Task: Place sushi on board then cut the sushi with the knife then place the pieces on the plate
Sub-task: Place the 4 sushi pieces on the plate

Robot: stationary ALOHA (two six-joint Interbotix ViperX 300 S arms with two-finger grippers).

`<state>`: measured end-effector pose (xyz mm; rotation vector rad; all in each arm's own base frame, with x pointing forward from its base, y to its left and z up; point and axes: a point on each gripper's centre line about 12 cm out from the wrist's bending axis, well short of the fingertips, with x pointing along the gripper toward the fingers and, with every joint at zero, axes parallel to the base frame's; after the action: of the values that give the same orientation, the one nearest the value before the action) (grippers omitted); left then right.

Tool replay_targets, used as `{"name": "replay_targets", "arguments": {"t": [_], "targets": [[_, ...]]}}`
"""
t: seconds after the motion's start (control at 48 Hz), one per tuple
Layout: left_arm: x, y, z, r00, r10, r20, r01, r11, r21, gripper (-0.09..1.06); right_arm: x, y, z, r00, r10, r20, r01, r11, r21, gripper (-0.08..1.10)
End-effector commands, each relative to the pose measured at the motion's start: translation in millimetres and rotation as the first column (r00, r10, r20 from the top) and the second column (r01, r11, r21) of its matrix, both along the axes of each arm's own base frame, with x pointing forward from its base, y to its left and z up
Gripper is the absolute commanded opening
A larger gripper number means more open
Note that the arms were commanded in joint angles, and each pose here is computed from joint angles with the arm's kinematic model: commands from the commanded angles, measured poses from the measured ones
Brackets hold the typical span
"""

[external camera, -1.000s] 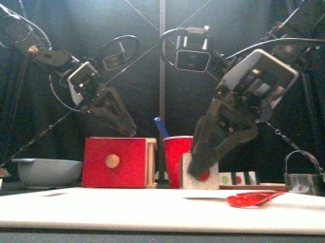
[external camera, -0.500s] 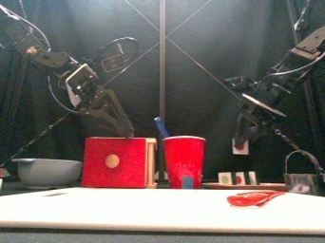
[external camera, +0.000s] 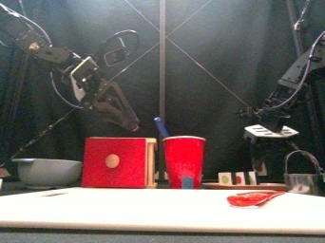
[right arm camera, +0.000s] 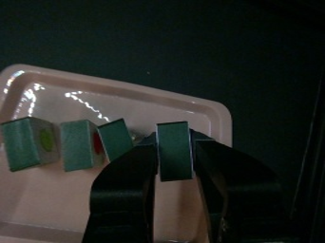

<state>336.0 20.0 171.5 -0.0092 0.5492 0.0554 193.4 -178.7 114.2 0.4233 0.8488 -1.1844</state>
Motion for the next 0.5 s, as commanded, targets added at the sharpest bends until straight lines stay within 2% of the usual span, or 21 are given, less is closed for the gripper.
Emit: {"name": "replay_targets", "arguments": {"t": [0.021,0.104,0.292,0.5], "targets": [[2.5,0.6,8.3,0.9996,-0.001,0.029,0.001,1.0000,0.005,0.75,3.0,-3.6,2.3,1.000,-0.002,0.010,0.003,1.000,-0.005,0.57],[2.3,0.5,8.7,0.9996,-0.003,0.029,0.003,1.0000,0.008,0.75,6.2,-1.9,1.1,1.000,0.018,0.023,-0.018,1.000,0.005,0.58],[2.4,0.5,8.8,0.9995,-0.003,0.030,0.003,1.0000,0.008,0.75,11.1,-0.7,3.3,0.997,0.039,0.066,-0.040,0.999,0.021,0.71],[2.4,-1.0,8.7,0.9996,-0.005,0.029,0.005,1.0000,0.004,0.75,4.3,-1.2,15.6,0.997,0.020,0.072,-0.019,1.000,-0.022,0.75]]}}
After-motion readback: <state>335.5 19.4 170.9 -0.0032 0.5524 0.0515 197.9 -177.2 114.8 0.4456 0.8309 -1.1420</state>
